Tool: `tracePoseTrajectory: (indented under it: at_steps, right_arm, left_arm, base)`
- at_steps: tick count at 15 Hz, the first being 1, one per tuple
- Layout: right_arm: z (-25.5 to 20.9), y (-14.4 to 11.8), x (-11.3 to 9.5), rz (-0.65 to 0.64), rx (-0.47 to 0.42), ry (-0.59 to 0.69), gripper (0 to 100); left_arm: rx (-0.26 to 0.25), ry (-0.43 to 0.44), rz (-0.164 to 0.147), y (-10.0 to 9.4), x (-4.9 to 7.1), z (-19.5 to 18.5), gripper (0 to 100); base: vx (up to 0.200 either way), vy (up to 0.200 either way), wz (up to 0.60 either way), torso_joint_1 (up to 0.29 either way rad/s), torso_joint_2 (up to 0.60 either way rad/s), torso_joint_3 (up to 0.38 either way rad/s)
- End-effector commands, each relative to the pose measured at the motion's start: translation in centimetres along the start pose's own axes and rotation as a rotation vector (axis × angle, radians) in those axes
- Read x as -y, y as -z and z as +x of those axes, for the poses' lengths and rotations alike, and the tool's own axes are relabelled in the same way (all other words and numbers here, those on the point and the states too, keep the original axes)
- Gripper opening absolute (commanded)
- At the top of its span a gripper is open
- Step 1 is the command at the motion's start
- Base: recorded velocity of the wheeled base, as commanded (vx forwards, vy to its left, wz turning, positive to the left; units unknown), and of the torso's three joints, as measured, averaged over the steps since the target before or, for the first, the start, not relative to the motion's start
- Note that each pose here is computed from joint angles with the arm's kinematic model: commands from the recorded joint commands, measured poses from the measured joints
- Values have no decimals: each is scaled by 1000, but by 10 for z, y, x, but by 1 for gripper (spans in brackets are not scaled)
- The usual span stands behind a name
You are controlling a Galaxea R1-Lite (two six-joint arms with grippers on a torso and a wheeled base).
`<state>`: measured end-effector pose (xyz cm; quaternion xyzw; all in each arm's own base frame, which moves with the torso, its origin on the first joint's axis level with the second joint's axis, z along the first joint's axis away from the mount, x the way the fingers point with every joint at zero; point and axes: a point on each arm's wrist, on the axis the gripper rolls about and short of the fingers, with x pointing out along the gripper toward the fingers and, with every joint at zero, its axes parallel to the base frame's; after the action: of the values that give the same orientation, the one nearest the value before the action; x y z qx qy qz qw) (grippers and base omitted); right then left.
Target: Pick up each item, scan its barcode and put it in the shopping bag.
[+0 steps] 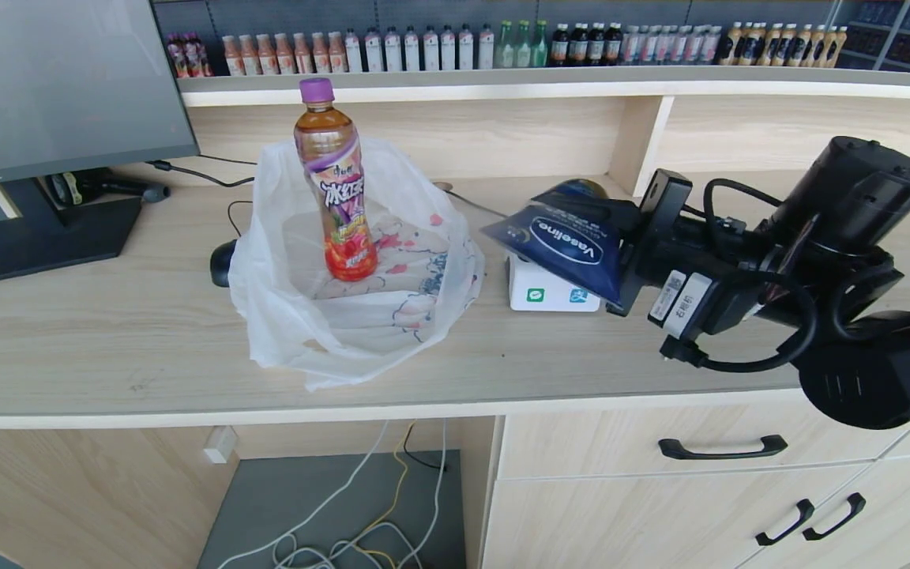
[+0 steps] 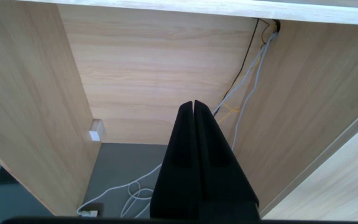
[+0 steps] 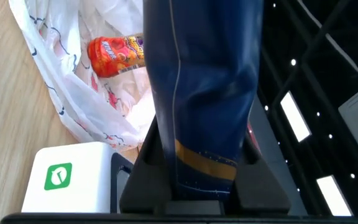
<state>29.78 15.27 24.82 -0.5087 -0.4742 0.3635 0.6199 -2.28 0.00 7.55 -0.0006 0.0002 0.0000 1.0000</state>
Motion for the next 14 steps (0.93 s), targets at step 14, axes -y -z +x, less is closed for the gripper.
tracePoseTrajectory:
  at_steps: [14]
  right_arm:
    - [-17,-76,44,926,-301,570,0]
  left_arm:
    - [0,0,1,0,0,0,0]
  base:
    - [0,0,0,0,0,0]
